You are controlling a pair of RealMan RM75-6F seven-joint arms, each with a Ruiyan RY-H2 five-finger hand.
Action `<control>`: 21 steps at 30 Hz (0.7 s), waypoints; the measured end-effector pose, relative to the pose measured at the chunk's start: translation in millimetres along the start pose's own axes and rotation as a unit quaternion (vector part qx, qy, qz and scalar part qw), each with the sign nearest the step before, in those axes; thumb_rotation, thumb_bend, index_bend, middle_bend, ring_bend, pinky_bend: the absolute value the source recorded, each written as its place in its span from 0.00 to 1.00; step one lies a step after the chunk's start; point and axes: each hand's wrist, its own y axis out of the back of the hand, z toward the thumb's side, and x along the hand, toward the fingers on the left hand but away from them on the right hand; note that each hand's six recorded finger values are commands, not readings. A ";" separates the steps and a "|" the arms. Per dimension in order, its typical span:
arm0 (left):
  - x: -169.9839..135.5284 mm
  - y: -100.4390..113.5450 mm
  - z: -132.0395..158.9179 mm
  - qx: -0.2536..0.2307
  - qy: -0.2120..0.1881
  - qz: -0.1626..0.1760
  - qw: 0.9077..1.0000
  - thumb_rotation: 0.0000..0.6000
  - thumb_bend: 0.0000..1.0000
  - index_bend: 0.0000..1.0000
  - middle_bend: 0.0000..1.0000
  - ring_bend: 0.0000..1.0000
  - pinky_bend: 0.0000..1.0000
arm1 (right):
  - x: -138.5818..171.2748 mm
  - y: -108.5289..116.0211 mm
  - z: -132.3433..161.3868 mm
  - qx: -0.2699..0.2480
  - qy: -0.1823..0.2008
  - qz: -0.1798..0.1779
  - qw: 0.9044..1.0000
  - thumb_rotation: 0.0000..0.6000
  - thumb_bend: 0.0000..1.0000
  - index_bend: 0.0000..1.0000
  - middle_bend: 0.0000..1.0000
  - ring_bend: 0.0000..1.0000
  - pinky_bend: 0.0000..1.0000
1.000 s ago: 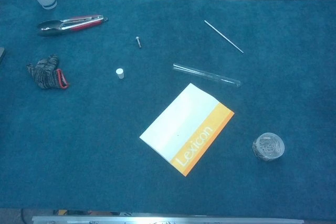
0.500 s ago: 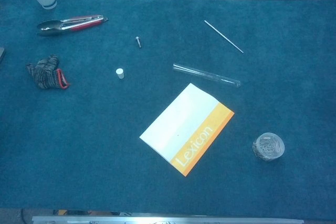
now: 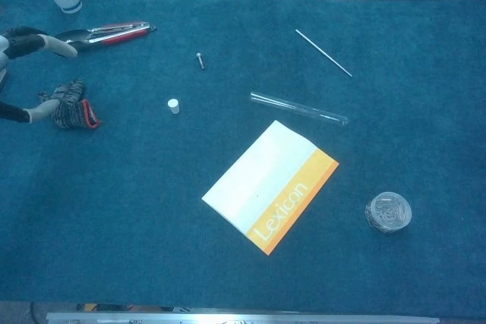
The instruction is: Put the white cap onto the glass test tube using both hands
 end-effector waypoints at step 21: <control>73.8 -32.8 34.7 0.041 -0.023 -0.047 0.998 0.97 0.29 0.35 0.22 0.09 0.09 | -0.2 0.4 -14.7 -0.004 -0.017 -0.005 1.000 1.00 0.31 0.38 0.28 0.22 0.32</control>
